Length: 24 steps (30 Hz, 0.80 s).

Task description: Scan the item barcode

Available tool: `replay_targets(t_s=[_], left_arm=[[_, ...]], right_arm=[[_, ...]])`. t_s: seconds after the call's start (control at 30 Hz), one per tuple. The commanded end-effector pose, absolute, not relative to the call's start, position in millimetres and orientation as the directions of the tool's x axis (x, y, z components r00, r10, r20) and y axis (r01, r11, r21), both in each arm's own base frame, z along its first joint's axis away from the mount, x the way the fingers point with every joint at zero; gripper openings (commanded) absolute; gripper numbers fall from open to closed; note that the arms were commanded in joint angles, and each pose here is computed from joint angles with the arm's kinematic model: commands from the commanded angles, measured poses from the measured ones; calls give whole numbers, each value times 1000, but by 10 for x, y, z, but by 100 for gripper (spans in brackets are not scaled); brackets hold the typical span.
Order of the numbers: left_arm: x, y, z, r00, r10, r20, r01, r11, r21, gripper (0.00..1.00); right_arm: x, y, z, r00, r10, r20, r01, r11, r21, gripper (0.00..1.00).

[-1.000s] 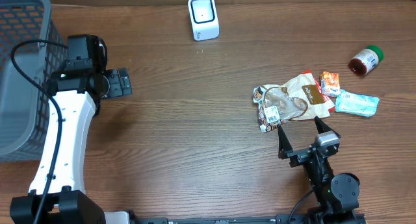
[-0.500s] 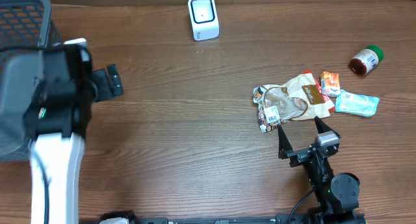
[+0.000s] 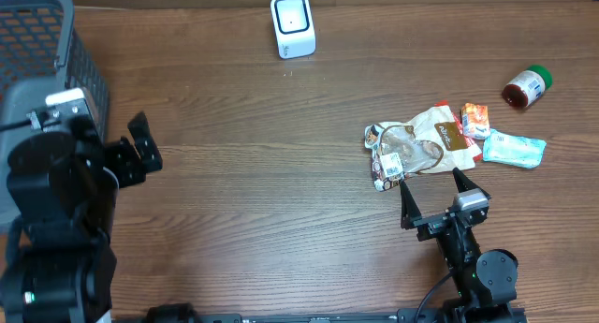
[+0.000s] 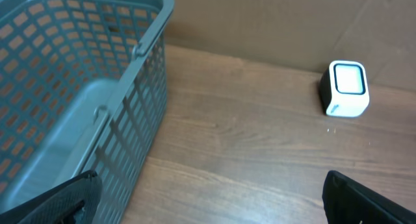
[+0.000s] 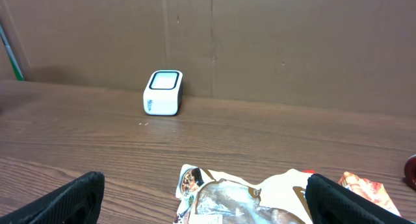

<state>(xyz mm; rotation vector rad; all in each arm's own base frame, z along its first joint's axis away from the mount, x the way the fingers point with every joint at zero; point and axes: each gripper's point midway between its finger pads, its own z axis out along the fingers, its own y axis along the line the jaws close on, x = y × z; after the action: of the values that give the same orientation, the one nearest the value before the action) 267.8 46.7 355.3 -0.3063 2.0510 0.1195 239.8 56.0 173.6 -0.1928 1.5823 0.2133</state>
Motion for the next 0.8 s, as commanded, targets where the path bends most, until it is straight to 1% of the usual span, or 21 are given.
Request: replay_targets(t_s=[0.0,0.2,0.4,0.53,0.67,0.77], left_arm=[[2423,453,3554,-432,-155,-889,-264,964,-39,100],[2053,422,3439,-420,-153,-895,-263,964,-41,100],[1759,397,3186,-417,-153,-896,-263,964,-42,100],[1644,388,2961,-417,-153,-896,-263,964,-42,100],[1572,382,2627,-437,-155,-886,-264,964,-38,100],[1570,383,2496,-411,-153,-899,-264,964,-44,100]], right_arm=[[2398,561,1713,-19,6,-1000,-257,966,11,100],[2398,561,1713,-19,6,-1000,-257,966,11,100],[2398,561,1713,-19,6,-1000,-257,966,11,100],[2398,561,1713,-19,6,-1000,-257,966,11,100],[2398,561,1713,-19,6,-1000,-257,966,11,100],[2398,561,1713,-19,6,-1000,-257,966,11,100]])
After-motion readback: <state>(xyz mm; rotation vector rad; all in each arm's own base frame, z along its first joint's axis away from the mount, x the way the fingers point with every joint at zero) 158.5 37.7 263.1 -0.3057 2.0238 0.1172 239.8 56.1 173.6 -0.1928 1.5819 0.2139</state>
